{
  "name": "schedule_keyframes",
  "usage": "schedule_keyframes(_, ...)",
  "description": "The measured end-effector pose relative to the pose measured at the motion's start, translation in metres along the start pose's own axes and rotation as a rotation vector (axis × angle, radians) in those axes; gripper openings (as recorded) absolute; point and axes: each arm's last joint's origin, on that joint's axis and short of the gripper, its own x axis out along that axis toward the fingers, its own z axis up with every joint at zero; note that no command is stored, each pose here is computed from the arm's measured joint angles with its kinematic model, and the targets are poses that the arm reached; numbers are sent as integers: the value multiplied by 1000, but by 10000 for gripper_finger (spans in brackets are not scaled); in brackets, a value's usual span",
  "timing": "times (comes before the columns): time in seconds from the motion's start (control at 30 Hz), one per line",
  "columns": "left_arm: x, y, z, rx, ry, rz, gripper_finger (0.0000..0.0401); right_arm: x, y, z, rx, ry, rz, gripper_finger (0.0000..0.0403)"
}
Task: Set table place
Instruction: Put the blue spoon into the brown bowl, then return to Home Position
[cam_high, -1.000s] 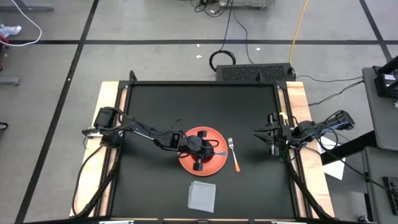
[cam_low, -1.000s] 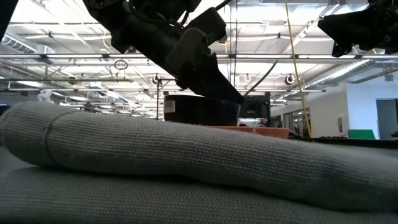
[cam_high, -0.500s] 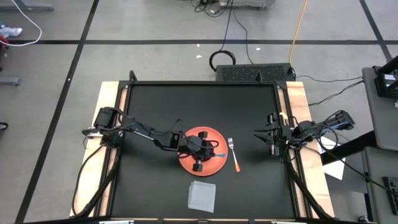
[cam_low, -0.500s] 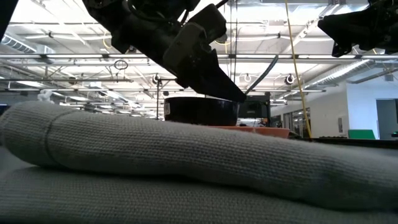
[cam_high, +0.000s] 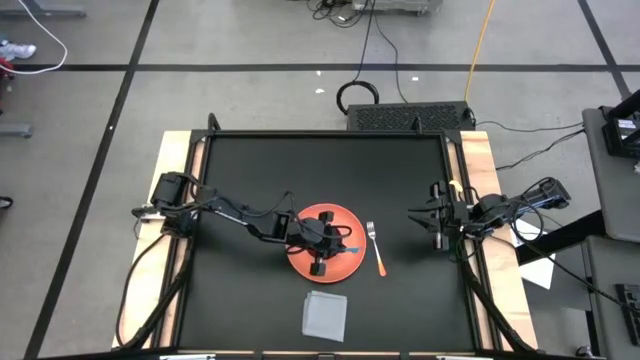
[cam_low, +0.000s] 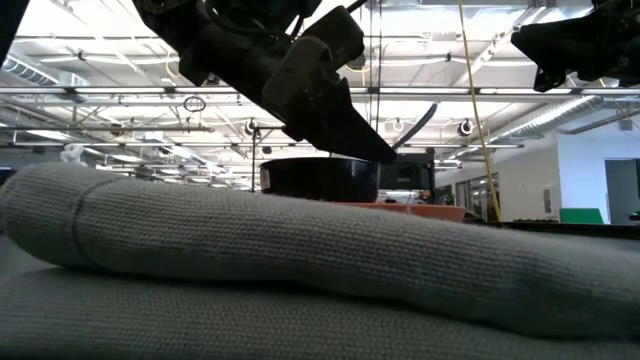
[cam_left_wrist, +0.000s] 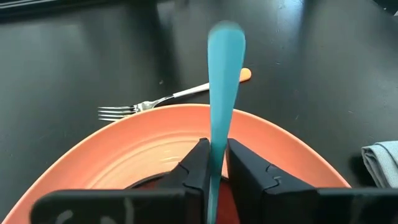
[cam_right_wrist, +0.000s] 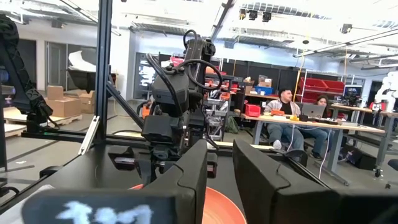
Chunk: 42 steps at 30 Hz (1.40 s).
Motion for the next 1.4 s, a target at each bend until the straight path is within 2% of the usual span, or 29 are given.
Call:
schedule_keyframes(0.3, 0, 0, 0, -2, 1, 0, 113, 0, 0, 0, 0, 0, 0, 67)
schedule_keyframes(0.8, -8, -1, 9, -3, -37, -48, 116, 0, 0, 0, 0, 1, 0, 67)
schedule_keyframes(0.97, -17, 0, 18, 30, -66, -40, 116, 0, 0, 0, 1, 1, 0, 67)
schedule_keyframes(1.1, -41, 4, 39, 63, -135, 11, 116, 0, 0, 0, 7, 3, 1, 67)
schedule_keyframes(1.2, -71, 6, 57, 77, -175, 35, 116, 0, 0, 0, 6, 4, 1, 67)
schedule_keyframes(1.3, -104, 9, 68, 55, -168, 74, 113, 0, 0, -1, 5, 6, 1, 67)
schedule_keyframes(1.4, -135, 10, 73, 55, -137, 118, 88, 0, 0, -1, 5, 6, 1, 67)
